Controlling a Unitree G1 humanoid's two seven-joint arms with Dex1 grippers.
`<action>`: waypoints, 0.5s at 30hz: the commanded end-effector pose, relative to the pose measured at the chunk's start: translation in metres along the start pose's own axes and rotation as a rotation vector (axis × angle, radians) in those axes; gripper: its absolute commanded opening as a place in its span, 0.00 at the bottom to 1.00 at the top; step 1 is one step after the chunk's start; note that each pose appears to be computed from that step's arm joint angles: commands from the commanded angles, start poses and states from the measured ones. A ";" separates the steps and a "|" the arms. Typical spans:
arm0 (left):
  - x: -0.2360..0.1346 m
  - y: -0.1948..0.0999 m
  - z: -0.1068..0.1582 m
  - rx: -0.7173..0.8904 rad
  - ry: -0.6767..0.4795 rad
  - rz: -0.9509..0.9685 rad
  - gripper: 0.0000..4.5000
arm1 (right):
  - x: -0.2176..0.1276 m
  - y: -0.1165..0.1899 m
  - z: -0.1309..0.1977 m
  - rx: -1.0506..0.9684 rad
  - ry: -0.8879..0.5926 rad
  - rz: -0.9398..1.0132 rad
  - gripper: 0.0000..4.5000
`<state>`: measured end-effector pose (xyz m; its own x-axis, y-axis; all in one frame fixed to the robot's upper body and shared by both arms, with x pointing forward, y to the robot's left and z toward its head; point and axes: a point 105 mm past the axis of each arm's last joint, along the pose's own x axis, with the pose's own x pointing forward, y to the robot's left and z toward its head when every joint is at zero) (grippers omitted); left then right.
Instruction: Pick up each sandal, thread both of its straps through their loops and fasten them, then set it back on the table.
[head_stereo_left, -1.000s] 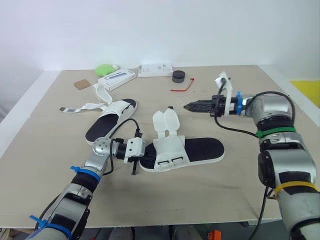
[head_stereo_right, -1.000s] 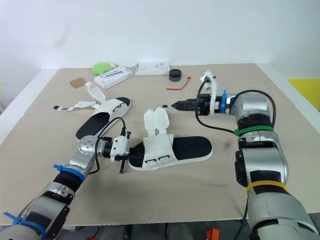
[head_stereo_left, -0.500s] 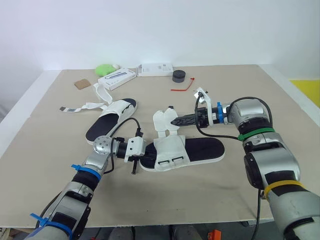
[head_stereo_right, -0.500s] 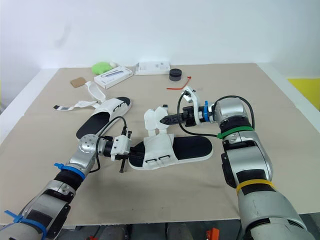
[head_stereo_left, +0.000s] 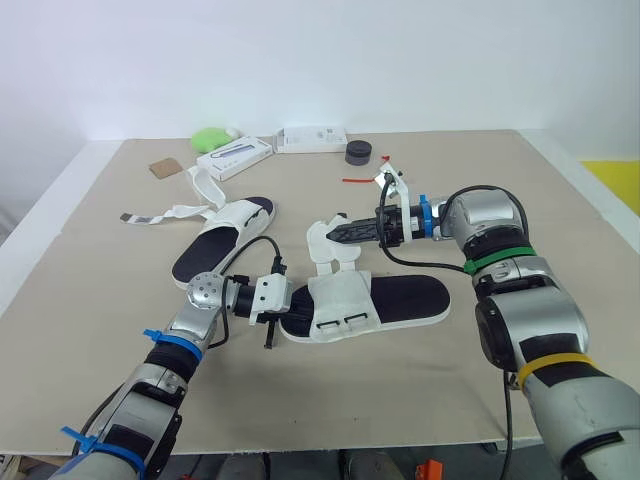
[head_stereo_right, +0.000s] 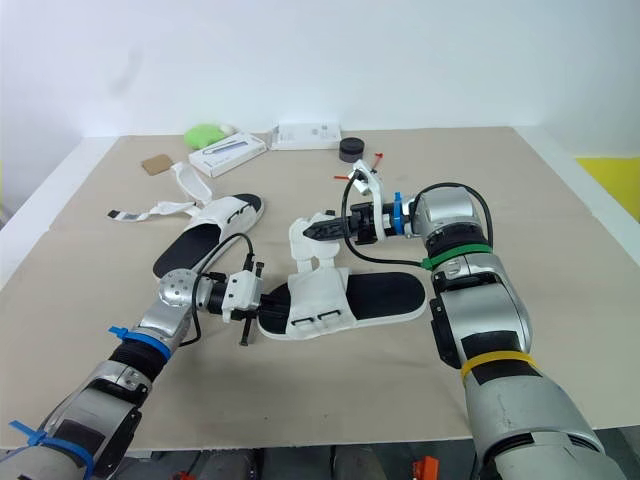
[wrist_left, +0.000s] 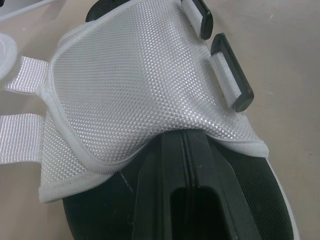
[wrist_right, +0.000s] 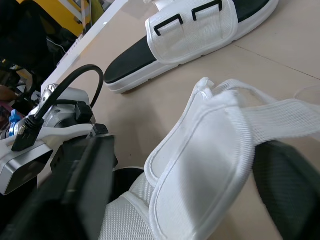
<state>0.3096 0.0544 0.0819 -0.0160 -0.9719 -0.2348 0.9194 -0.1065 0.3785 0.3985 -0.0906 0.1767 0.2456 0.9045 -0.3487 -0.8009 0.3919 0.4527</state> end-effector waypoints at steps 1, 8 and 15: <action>0.006 -0.039 -0.045 -0.168 0.145 -0.105 0.00 | -0.001 0.013 0.026 -0.059 -0.070 0.037 0.53; 0.009 -0.039 -0.044 -0.169 0.136 -0.105 0.00 | -0.003 0.011 0.037 -0.100 -0.133 0.012 0.02; 0.009 -0.042 -0.044 -0.172 0.135 -0.111 0.00 | -0.024 0.048 0.008 -0.529 -0.121 0.168 0.02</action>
<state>0.3083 0.0488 0.0818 -0.0140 -0.9771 -0.2122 0.9207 -0.0954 0.3785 0.3743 -0.0981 0.1883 0.1888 0.9559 -0.2249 -0.9611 0.2269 0.1573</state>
